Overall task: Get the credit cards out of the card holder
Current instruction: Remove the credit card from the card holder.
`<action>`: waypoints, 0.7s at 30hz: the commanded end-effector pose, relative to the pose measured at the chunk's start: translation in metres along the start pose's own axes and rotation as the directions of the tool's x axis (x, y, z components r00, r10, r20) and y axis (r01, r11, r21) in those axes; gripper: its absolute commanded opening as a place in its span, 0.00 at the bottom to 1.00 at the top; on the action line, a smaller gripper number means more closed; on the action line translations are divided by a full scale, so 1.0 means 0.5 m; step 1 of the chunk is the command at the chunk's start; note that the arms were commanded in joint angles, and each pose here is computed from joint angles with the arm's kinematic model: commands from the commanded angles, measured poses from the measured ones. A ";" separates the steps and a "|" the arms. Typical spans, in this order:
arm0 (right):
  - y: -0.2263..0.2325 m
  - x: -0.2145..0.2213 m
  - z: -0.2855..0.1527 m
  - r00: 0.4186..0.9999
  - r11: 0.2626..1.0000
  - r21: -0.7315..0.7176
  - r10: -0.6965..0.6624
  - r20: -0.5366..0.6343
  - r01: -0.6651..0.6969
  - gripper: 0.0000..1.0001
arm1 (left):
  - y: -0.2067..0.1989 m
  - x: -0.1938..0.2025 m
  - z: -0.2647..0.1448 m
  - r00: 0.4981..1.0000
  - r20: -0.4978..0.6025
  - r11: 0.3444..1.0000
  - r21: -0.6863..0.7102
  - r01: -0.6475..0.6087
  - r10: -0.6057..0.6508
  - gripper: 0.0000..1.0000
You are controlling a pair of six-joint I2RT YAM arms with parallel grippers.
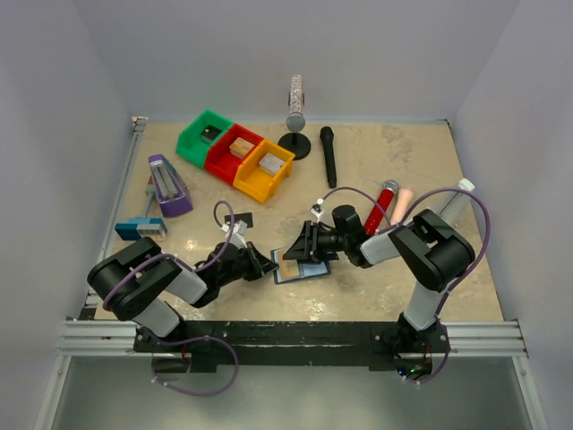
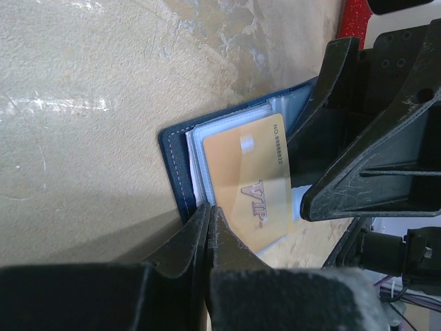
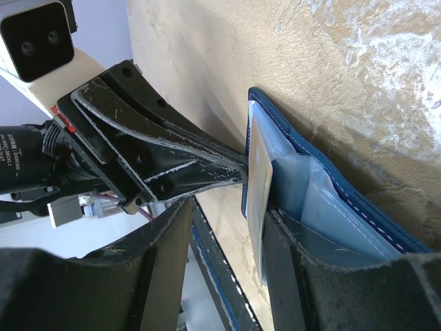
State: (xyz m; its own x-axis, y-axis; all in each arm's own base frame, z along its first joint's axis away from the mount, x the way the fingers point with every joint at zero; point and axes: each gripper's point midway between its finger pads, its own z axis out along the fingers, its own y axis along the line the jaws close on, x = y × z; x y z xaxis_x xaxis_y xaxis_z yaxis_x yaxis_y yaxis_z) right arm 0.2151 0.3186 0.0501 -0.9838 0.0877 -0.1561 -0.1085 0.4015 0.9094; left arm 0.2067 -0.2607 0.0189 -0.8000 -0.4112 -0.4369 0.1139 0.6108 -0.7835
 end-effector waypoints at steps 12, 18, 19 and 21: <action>0.027 0.004 0.013 0.998 0.999 -0.033 -0.044 -0.047 0.042 0.49 | -0.029 0.012 0.004 1.000 -0.028 0.998 0.054 -0.011 0.013 0.00; 0.025 0.006 0.016 0.998 0.999 -0.026 -0.041 -0.056 0.040 0.50 | -0.039 0.010 0.006 0.999 -0.030 0.998 0.064 -0.019 0.021 0.00; 0.026 0.007 0.017 0.997 0.999 -0.026 -0.041 -0.058 0.040 0.50 | -0.041 0.009 0.006 0.999 -0.029 0.998 0.066 -0.019 0.021 0.00; 0.024 0.007 0.017 0.997 0.999 -0.021 -0.040 -0.061 0.039 0.50 | -0.044 0.009 0.006 0.999 -0.029 0.997 0.070 -0.023 0.026 0.00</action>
State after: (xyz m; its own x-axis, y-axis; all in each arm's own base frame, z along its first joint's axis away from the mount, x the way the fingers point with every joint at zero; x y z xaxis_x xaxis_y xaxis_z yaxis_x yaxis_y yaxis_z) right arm 0.2129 0.3218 0.0486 -0.9880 0.0624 -0.1411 -0.1027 0.4165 0.9033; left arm 0.2043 -0.2641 0.0193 -0.8063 -0.4012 -0.4346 0.1222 0.6059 -0.7861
